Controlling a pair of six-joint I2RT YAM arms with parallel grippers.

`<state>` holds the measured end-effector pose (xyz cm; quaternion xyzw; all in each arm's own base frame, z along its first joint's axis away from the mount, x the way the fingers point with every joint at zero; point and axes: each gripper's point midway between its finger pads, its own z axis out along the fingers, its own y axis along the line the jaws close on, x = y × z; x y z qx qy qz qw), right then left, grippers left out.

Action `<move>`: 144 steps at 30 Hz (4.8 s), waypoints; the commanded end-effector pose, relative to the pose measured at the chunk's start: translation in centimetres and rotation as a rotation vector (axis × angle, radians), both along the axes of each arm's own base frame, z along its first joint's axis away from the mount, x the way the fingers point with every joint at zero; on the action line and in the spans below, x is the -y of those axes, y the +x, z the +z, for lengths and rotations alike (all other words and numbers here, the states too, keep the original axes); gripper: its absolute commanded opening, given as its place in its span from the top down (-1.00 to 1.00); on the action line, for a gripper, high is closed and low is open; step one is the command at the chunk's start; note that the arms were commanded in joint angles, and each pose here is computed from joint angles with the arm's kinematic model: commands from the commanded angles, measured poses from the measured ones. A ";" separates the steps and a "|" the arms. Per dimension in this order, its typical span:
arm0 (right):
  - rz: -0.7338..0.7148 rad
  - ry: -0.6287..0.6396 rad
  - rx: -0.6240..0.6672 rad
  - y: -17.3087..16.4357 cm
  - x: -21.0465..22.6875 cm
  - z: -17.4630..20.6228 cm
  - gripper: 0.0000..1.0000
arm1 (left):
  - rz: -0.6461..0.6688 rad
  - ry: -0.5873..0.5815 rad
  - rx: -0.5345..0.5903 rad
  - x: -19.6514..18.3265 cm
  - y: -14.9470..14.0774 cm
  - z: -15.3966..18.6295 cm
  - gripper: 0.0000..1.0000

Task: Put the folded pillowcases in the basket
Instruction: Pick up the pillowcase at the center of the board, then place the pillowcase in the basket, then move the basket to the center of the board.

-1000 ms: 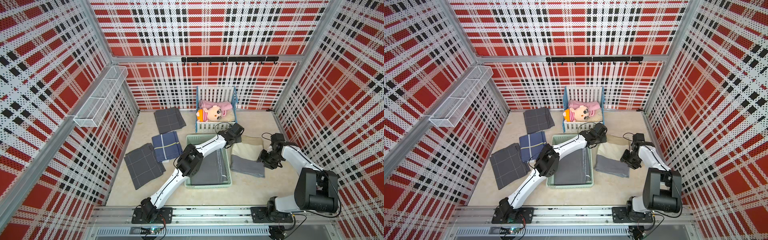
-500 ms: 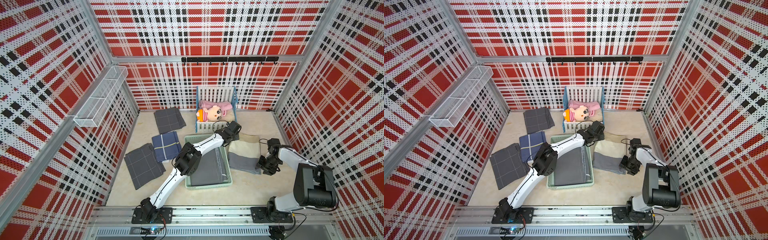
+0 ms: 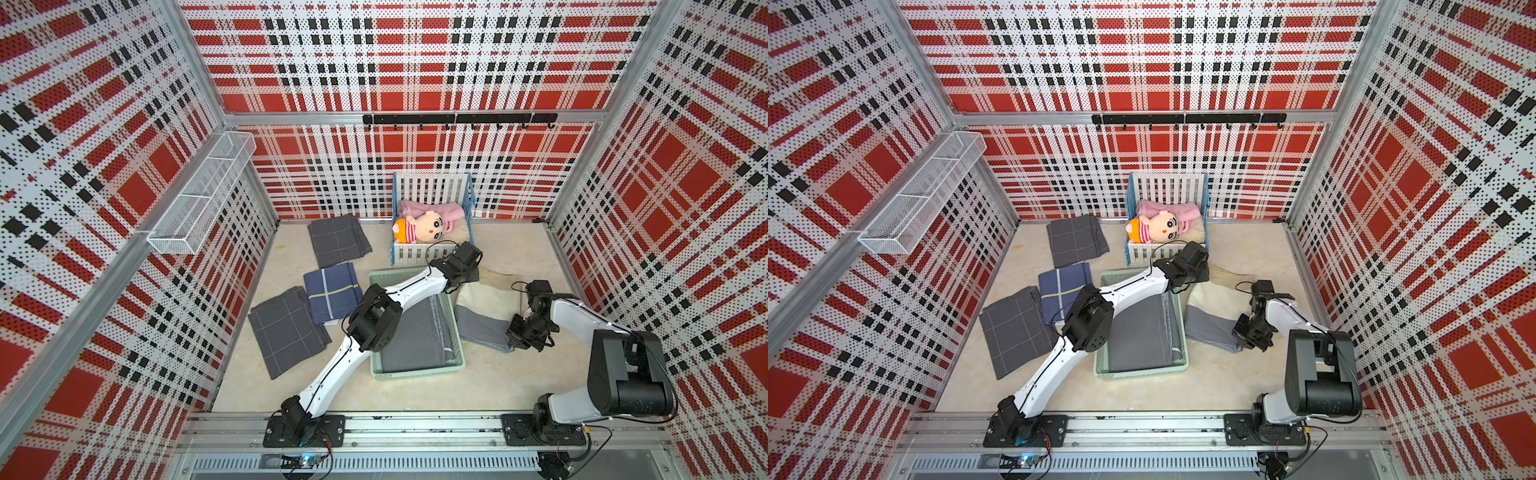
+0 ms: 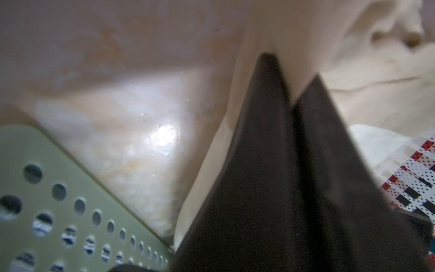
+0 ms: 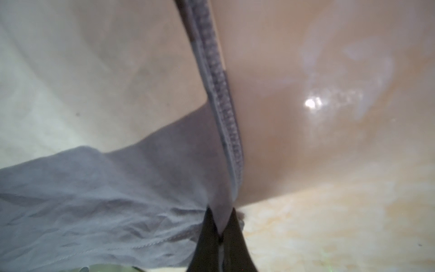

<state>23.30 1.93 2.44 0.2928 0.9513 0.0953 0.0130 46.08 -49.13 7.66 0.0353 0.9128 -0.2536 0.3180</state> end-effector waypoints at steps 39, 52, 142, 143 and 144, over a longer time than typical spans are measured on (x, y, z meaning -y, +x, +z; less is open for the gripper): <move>0.314 0.360 0.535 0.1 -18.6 15.2 1.00 | 0.337 0.066 0.063 -23.0 -6.5 13.5 1.00; 0.452 0.315 0.430 0.0 -22.7 10.2 1.00 | 0.477 0.189 -0.002 -28.8 -8.1 7.0 1.00; 0.463 0.005 0.476 2.3 -12.1 14.3 0.00 | 0.181 0.383 -0.185 -21.1 -14.9 1.9 1.00; 0.452 0.005 0.476 2.3 -11.6 14.2 0.00 | 0.184 0.372 -0.185 -20.3 -14.6 1.8 1.00; 0.441 0.003 0.477 2.2 -11.1 14.2 0.00 | 0.182 0.365 -0.187 -19.6 -14.4 1.6 1.00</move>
